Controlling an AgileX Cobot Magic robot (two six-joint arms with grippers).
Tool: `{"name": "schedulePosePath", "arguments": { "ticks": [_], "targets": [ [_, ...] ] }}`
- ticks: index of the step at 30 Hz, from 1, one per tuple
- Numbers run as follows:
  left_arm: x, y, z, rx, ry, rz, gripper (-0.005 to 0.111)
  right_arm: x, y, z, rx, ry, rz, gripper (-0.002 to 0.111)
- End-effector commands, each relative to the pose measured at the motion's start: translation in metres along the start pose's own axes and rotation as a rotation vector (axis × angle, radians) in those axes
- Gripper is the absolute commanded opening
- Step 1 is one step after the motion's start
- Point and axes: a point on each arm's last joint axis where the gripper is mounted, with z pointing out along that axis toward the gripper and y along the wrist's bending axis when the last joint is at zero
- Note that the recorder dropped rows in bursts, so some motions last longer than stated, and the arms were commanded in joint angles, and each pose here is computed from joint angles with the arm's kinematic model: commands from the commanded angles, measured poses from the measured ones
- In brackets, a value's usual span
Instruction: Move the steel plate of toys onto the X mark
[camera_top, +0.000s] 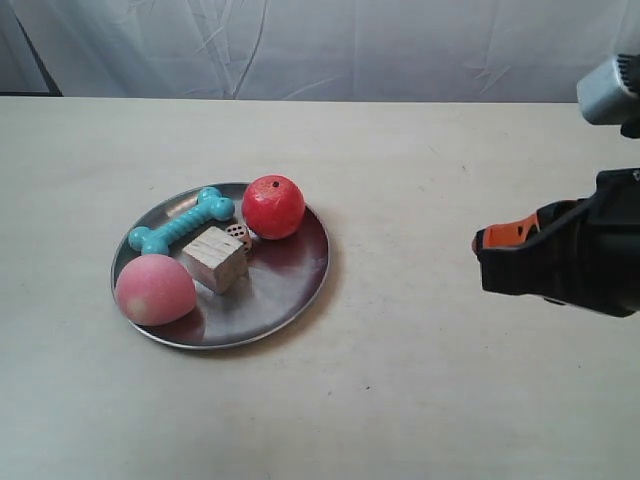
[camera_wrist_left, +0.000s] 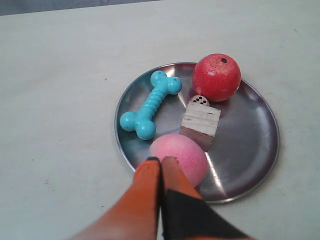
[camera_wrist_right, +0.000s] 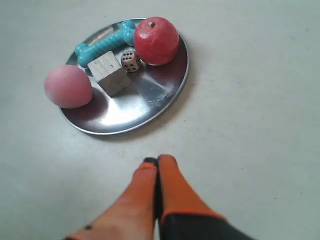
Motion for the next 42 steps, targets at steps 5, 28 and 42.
{"name": "schedulePosePath", "arguments": {
  "ticks": [5, 28, 42],
  "targets": [
    [0.0, 0.0, -0.001, -0.005, -0.012, 0.005, 0.0, 0.002, -0.028, -0.05, 0.109, -0.258, 0.052, 0.0],
    [0.0, 0.0, -0.001, -0.005, -0.012, 0.005, 0.0, 0.125, -0.087, -0.043, 0.493, -0.532, 0.113, 0.0],
    [0.0, 0.0, -0.001, -0.005, -0.012, 0.005, 0.0, 0.138, -0.089, -0.023, 0.428, -0.523, 0.075, 0.0]
  ]
}}
